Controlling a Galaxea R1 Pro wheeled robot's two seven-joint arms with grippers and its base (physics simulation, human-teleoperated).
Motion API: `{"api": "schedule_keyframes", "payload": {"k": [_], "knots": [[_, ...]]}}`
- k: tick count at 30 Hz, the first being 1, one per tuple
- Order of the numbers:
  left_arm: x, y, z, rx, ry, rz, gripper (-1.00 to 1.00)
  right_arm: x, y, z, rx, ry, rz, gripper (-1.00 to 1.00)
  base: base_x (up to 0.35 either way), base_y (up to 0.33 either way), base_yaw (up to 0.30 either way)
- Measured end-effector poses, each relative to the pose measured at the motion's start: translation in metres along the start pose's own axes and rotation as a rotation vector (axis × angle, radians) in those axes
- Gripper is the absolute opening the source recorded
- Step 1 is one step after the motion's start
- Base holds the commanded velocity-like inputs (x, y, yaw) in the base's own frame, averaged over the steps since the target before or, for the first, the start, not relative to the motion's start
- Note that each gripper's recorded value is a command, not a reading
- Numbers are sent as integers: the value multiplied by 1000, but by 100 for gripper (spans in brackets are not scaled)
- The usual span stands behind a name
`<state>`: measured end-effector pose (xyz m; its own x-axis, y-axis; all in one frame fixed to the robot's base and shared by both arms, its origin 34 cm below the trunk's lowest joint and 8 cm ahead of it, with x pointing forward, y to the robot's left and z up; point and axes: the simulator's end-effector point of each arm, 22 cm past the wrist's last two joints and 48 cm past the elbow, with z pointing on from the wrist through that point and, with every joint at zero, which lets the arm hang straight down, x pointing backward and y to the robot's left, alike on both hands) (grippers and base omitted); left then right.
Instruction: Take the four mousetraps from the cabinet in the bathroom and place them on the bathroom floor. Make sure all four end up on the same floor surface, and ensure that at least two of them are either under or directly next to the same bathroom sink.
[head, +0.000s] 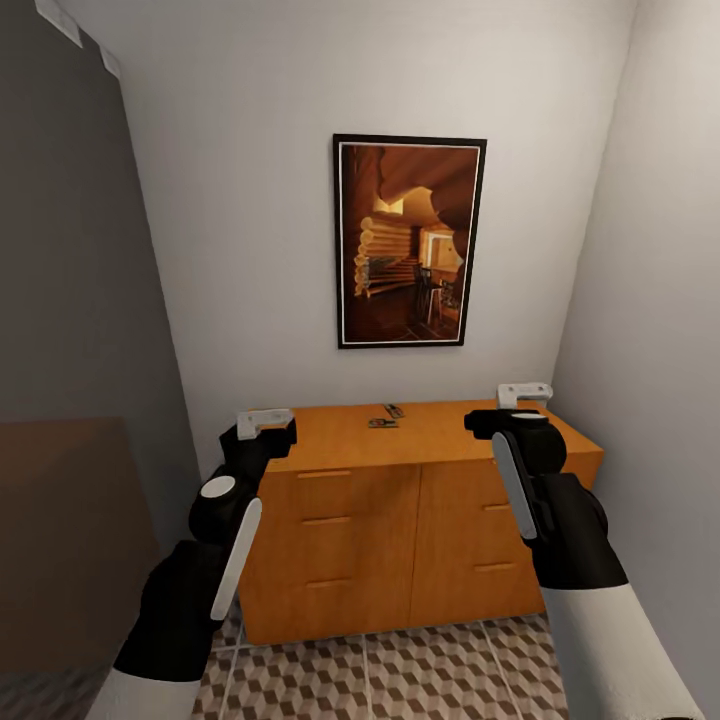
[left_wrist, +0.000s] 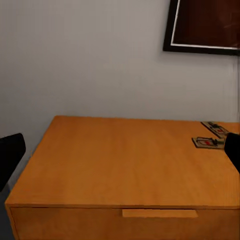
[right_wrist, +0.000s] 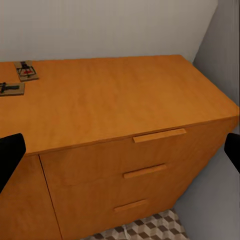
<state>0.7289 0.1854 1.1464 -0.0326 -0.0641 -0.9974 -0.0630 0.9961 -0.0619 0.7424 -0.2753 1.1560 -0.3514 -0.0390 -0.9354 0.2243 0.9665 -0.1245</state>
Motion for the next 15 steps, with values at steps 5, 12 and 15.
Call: {"api": "schedule_keyframes", "payload": {"k": [5,12,15], "knots": [[5,-9,1,18,46,24,100,-2,0,0,4,0,2,100,3,0,0],[11,-14,-1,27,81,42,100,-1,13,-2,-17,6,8,100,85,0,0],[12,-17,-1,34,84,47,100,-1,17,-3,-25,8,11,100,266,0,0]]}}
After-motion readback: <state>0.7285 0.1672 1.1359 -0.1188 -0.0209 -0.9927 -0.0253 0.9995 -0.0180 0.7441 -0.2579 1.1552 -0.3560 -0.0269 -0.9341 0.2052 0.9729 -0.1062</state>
